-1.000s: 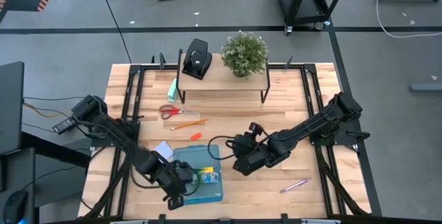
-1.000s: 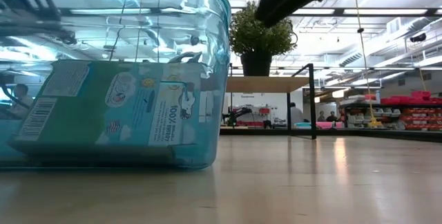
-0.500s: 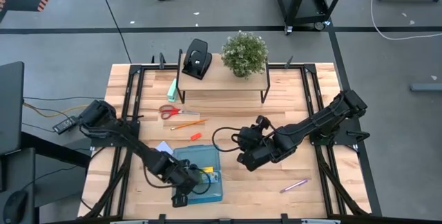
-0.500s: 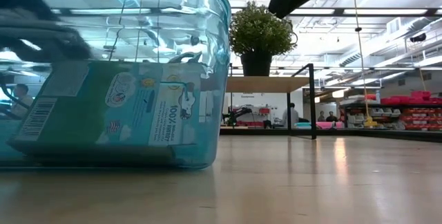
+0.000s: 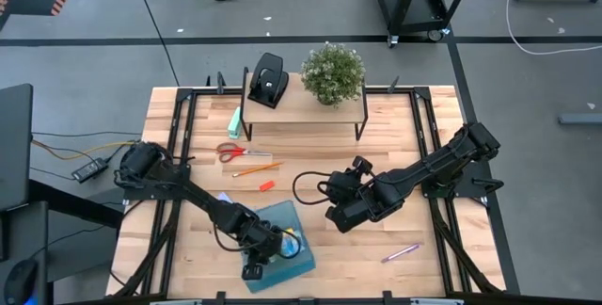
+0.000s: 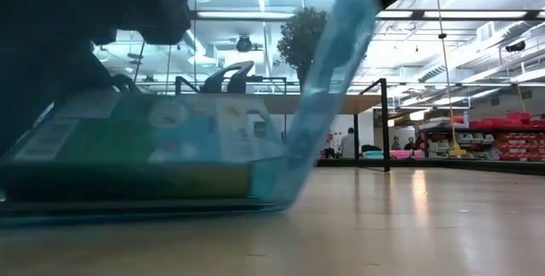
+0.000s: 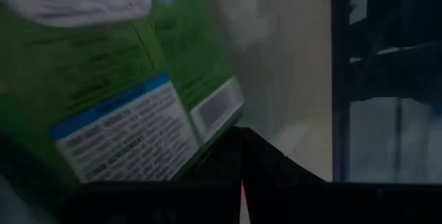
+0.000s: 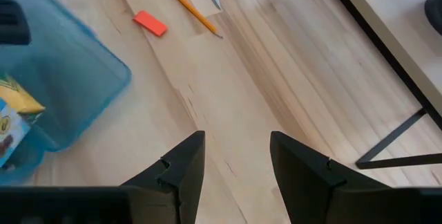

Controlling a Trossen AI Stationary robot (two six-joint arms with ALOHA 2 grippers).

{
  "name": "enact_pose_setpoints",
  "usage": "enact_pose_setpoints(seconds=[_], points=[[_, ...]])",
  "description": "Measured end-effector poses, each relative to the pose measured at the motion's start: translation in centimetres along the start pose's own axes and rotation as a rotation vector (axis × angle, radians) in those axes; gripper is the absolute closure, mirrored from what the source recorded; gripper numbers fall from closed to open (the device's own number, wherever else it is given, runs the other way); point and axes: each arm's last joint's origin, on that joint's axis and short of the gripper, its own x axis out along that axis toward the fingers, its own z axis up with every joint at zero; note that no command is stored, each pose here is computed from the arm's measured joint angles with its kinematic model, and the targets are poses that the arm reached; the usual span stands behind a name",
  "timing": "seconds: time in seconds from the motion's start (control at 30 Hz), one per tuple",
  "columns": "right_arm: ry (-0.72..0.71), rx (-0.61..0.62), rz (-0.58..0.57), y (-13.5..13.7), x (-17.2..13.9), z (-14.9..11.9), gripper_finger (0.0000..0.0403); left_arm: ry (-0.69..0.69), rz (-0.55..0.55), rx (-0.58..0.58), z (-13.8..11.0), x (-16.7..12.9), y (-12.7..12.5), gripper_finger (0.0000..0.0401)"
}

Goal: Pack school essentials
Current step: Move the blue supply box to the center of the table

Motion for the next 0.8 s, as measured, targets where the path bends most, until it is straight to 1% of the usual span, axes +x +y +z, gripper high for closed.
enact_pose_setpoints(seconds=[0.1,0.23,0.4,0.6,0.8], points=[[-0.002,0.002,-0.003,0.0,0.0,0.0,0.0231,0.016,-0.017,-0.004,-0.1,1.3,0.4,0.0391],[-0.003,0.029,-0.011,-0.1,0.0,0.0,0.0231,0.037,-0.01,-0.015,-0.1,2.2,0.9,0.0395],[0.003,0.04,-0.011,0.1,-0.3,-0.4,0.0231,0.035,0.01,-0.023,0.5,2.0,2.3,0.0394],[0.019,0.066,-0.029,0.1,-0.7,-1.0,0.0231,0.037,0.082,0.01,1.5,1.1,5.0,0.0395],[0.03,0.063,-0.045,-0.1,-0.7,-1.1,0.0231,0.004,0.147,0.061,3.0,-0.3,8.7,0.039]])
